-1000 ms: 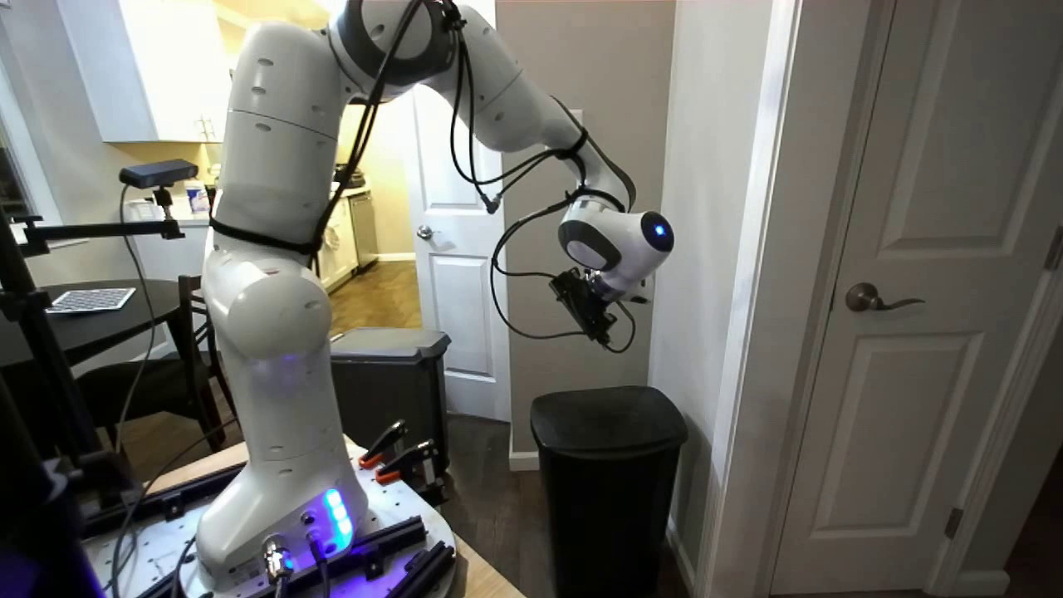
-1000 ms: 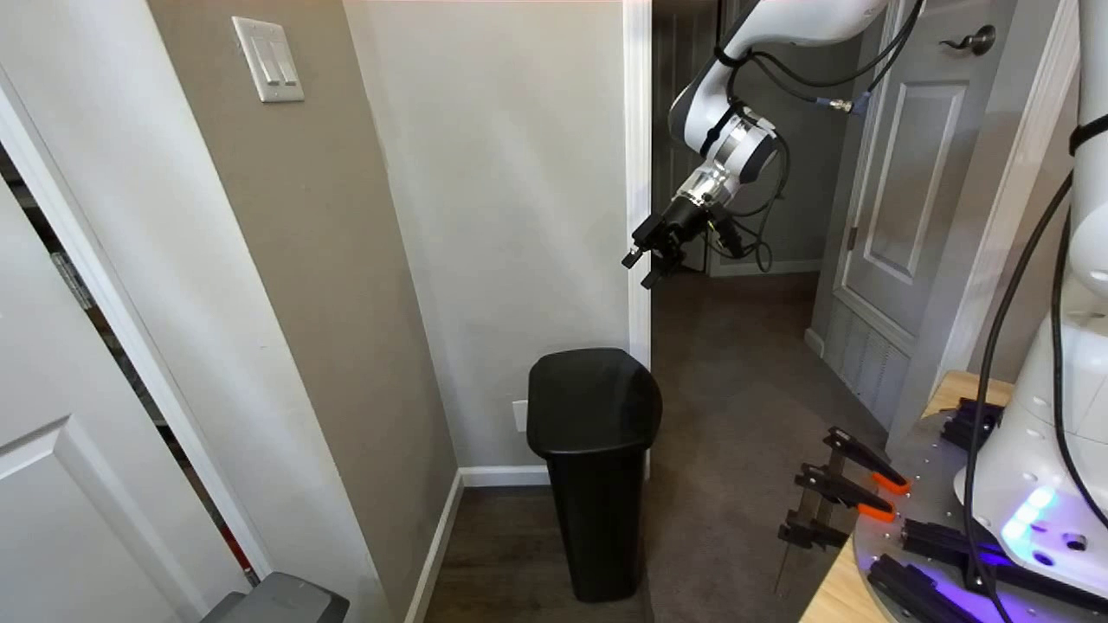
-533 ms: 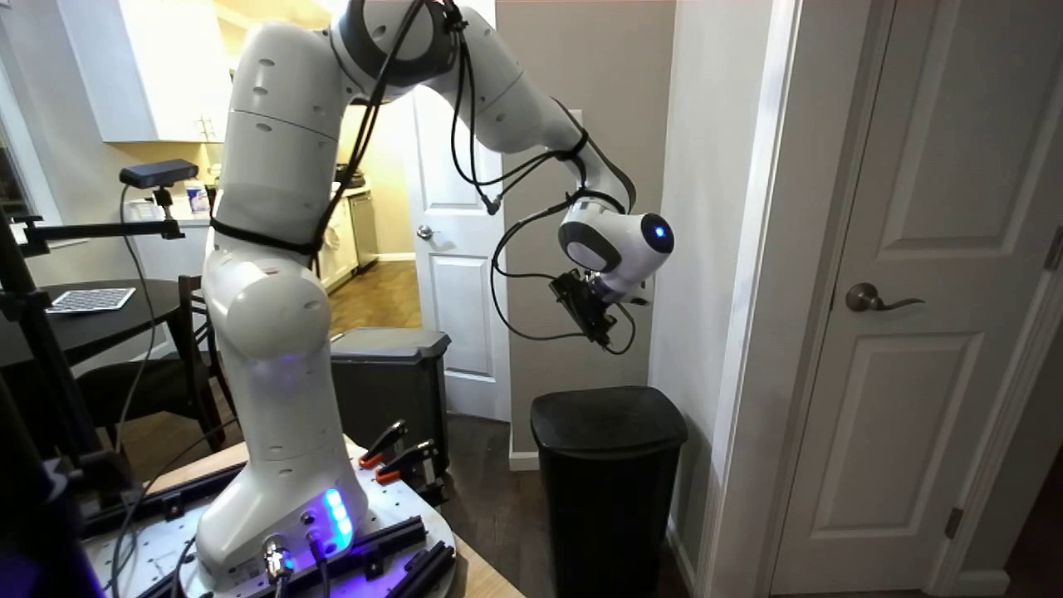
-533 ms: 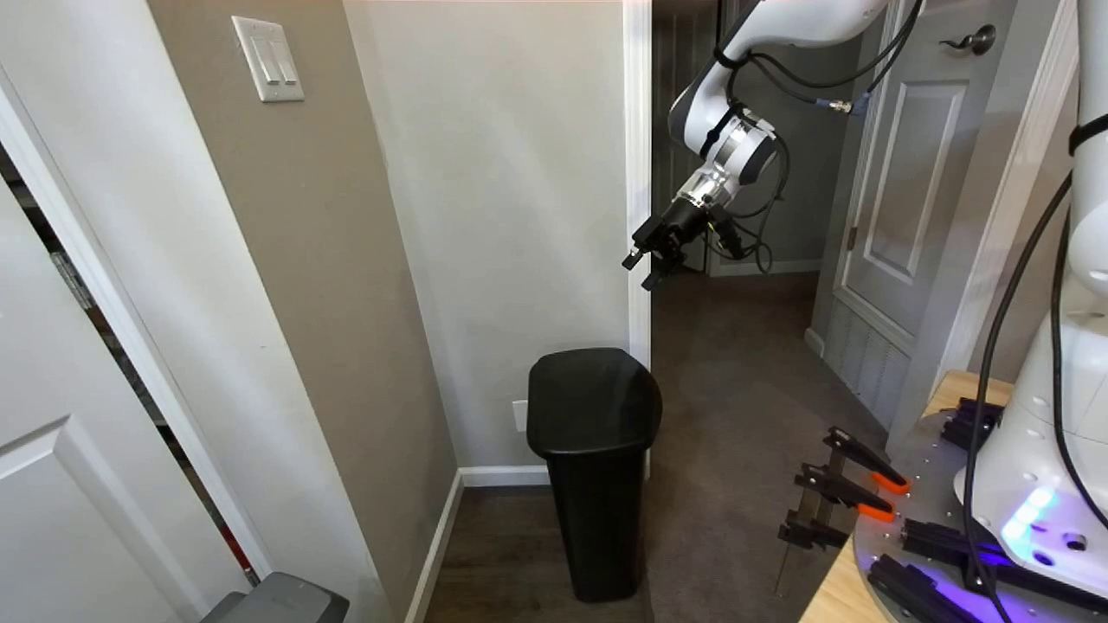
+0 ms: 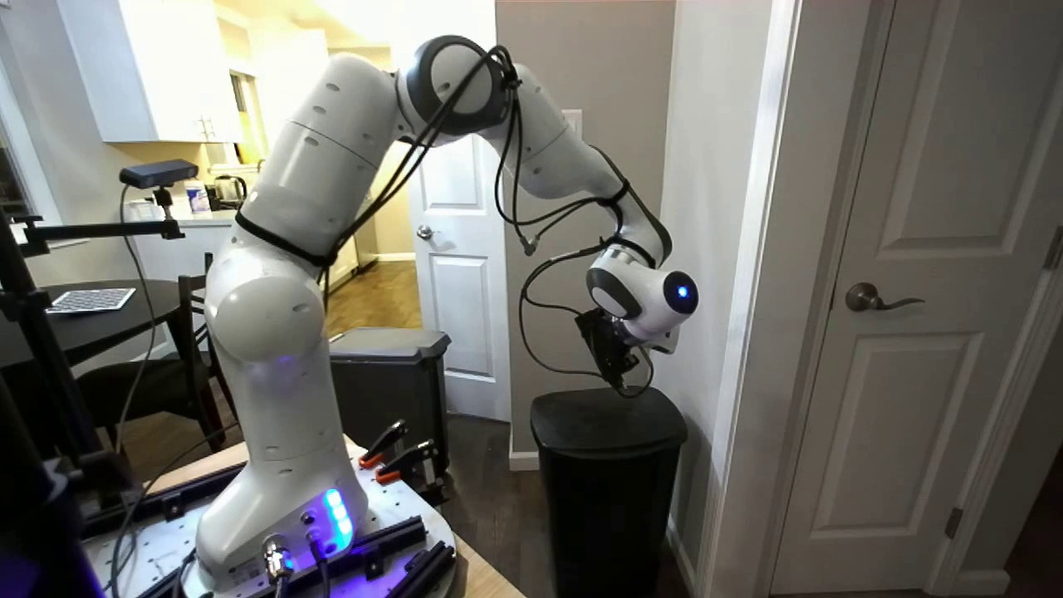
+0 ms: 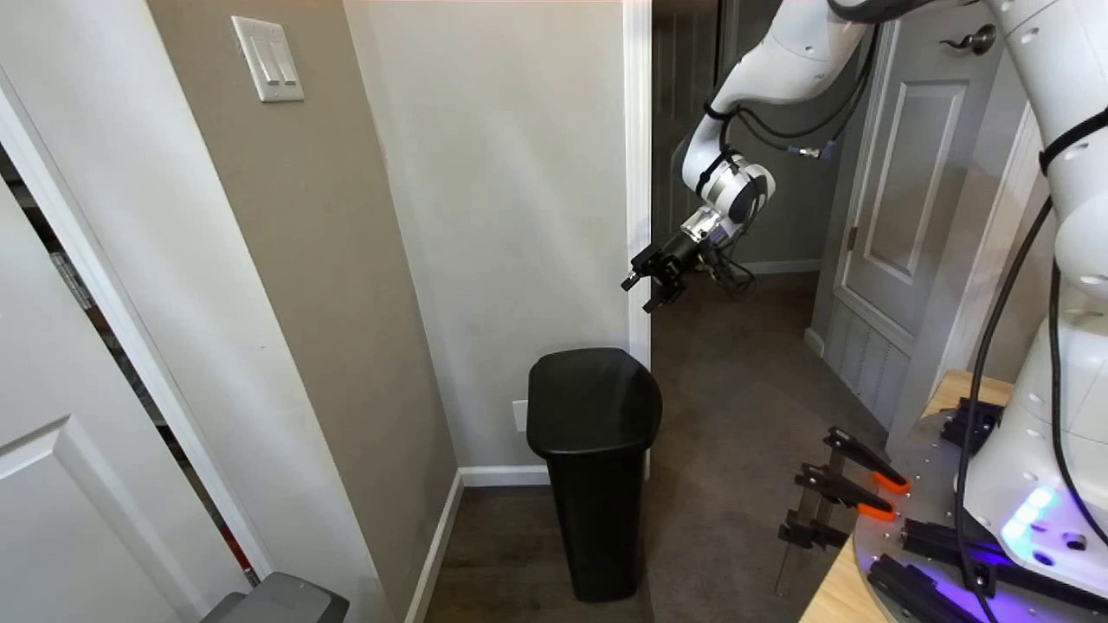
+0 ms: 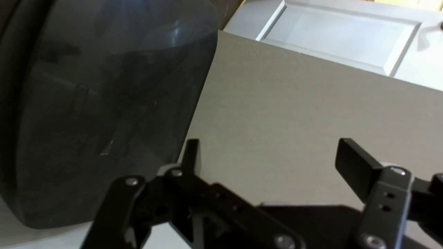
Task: Open the black bin.
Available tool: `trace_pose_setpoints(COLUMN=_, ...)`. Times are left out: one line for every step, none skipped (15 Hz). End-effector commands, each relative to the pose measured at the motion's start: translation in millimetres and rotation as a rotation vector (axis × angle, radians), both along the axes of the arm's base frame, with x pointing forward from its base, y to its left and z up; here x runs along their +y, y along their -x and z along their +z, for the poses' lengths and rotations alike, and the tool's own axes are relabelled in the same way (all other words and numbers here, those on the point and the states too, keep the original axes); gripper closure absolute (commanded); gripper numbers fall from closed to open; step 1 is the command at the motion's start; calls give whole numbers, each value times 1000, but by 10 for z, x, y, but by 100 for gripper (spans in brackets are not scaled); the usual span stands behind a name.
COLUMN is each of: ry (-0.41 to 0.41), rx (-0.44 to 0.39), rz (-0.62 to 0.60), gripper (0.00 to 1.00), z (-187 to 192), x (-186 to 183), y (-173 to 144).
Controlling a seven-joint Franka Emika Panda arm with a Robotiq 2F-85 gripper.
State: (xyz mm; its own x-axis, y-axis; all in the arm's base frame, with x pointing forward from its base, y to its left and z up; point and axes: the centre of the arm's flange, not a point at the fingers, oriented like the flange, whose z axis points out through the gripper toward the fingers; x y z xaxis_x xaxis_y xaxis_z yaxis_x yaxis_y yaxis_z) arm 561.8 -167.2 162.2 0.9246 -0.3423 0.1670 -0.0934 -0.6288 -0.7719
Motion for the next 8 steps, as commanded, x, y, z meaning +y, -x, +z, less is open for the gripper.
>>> trace_pose_setpoints(ry=-67, rx=11, rz=-109, gripper=0, z=-424, x=-96, y=-282)
trace_pose_setpoints(ry=-85, rx=21, rz=-131, gripper=0, z=-555, x=-111, y=-321)
trace_pose_setpoints(ry=-98, rx=27, rz=-153, gripper=0, z=-652, x=-125, y=-351)
trace_pose_setpoints(ry=-116, rx=42, rz=-175, gripper=0, z=-784, x=-147, y=-380)
trace_pose_setpoints(ry=-128, rx=51, rz=-194, gripper=0, z=-877, x=-166, y=-405)
trace_pose_setpoints(ry=-144, rx=59, rz=-215, gripper=0, z=-989, x=-204, y=-425)
trace_pose_setpoints(ry=-158, rx=68, rz=-237, gripper=0, z=-1080, x=-242, y=-444)
trace_pose_setpoints(ry=-170, rx=77, rz=-262, gripper=0, z=-1157, x=-290, y=-462)
